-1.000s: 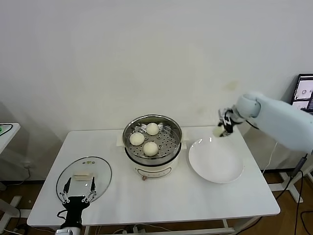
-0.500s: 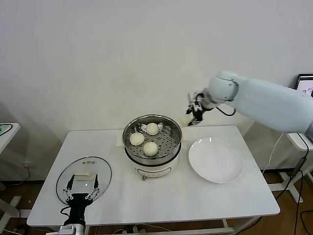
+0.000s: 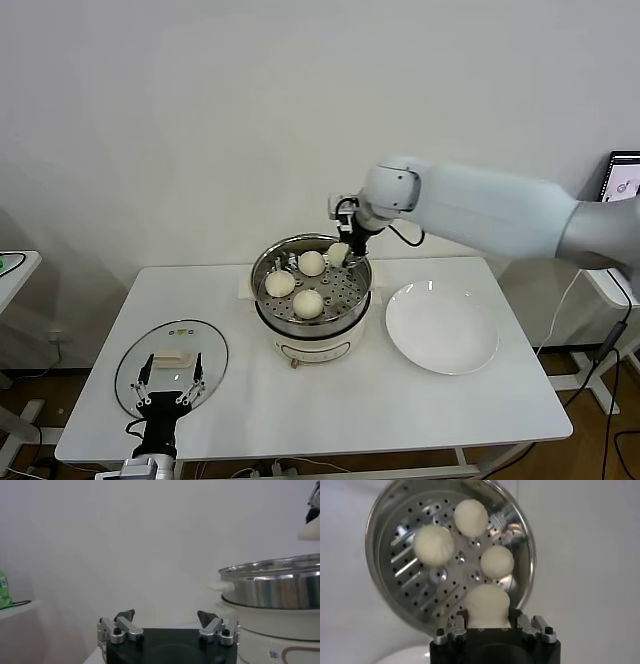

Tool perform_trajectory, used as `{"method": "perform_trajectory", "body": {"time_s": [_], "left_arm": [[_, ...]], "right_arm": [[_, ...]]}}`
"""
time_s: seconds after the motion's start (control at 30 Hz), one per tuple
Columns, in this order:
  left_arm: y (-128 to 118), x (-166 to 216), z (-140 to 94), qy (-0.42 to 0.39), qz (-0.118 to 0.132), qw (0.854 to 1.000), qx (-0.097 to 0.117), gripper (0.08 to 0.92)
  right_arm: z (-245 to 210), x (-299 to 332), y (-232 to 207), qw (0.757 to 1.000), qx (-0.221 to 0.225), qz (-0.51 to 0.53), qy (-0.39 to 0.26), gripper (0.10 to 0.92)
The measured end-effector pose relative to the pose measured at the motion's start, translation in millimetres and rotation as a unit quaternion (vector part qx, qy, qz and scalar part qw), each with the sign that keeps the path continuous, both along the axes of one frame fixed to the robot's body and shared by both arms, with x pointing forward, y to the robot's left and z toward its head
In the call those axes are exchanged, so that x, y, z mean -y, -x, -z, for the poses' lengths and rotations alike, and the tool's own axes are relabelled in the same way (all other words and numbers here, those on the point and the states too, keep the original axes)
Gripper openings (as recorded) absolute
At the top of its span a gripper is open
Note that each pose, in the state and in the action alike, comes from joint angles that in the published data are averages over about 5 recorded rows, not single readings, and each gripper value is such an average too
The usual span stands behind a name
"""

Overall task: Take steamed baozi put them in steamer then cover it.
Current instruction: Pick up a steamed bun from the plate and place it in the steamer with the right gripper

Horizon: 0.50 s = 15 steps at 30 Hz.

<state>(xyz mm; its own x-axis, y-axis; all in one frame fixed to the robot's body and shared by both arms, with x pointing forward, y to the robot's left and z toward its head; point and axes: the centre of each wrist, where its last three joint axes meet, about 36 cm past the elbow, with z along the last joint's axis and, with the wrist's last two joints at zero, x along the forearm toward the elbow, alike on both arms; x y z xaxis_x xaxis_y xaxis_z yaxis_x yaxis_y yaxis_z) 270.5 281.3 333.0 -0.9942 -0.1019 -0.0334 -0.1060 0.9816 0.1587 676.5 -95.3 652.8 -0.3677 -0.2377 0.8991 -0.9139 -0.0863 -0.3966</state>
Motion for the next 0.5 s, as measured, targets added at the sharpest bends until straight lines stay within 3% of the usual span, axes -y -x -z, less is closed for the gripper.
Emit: {"method": "perform_trajectory", "body": {"time_s": [0.5], "left_arm": [[0, -5, 2, 0.002, -0.004, 1.000, 0.001, 0.823]], "right_arm": [[40, -12, -13, 0.999, -0.028, 0.026, 0.008, 0.517]]}}
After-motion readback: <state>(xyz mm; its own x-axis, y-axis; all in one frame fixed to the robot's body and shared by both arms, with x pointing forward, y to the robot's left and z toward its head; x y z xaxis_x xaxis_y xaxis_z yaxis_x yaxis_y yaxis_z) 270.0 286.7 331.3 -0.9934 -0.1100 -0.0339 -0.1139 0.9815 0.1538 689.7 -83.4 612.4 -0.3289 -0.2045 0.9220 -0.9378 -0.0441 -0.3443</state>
